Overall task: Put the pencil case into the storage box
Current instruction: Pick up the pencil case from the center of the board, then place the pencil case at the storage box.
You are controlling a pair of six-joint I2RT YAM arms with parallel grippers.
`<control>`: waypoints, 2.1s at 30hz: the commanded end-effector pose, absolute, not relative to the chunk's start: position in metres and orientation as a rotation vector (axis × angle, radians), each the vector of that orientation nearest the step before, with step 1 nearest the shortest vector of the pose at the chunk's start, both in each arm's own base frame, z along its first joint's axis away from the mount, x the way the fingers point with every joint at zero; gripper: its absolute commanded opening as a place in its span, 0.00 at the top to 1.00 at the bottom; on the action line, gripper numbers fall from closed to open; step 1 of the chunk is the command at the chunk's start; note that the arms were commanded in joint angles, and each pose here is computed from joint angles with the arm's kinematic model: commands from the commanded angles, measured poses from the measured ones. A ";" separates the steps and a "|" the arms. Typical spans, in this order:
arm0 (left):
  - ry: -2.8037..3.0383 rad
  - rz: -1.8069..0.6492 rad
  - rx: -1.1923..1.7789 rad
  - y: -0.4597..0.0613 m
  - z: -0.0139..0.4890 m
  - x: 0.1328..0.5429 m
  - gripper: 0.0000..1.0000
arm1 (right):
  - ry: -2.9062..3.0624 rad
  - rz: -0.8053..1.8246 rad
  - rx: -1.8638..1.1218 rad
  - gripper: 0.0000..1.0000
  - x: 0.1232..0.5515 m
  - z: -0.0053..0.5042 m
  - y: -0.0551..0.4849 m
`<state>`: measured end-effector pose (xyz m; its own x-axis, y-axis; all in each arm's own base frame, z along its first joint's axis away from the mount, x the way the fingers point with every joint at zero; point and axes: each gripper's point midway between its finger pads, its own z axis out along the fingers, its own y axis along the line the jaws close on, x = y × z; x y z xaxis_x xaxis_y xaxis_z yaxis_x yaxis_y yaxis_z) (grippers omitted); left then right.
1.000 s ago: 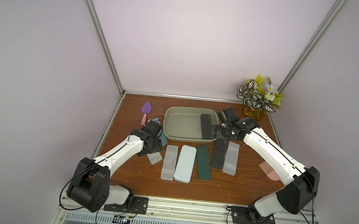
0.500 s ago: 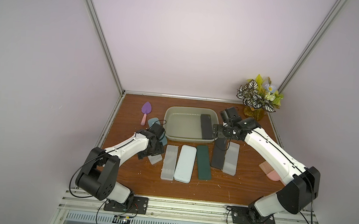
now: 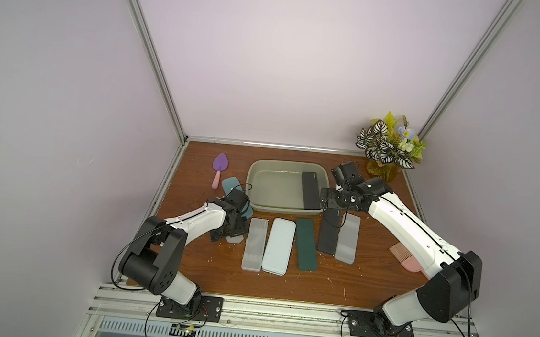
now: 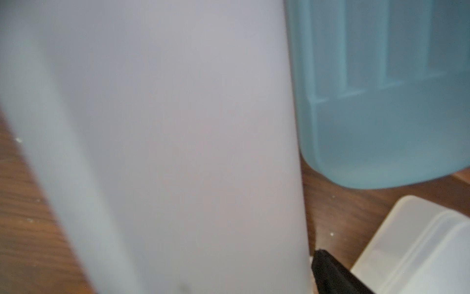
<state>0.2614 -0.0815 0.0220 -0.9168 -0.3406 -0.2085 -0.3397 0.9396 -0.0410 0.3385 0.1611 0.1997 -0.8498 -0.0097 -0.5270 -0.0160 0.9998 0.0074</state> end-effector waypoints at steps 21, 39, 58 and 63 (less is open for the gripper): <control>2.913 0.049 -0.444 -0.076 0.017 0.250 0.26 | 2.559 0.051 -0.011 0.01 0.334 0.211 0.158; 2.744 -0.151 -0.336 -0.083 0.137 0.247 0.37 | 2.529 0.064 -0.019 0.01 0.330 0.229 0.154; 2.694 -0.125 -0.031 -0.185 0.172 0.393 0.39 | 2.552 0.022 0.018 0.01 0.328 0.219 0.125; 2.723 -0.069 -0.004 -0.198 0.146 0.417 0.39 | 2.561 0.017 0.027 0.01 0.329 0.214 0.119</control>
<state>0.4082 -0.1949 0.1501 -0.9177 -0.0535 -0.3936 -0.0149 0.9948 -0.1005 0.3326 0.1223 0.2088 -0.8433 0.0309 -0.5365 0.0298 0.9995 0.0106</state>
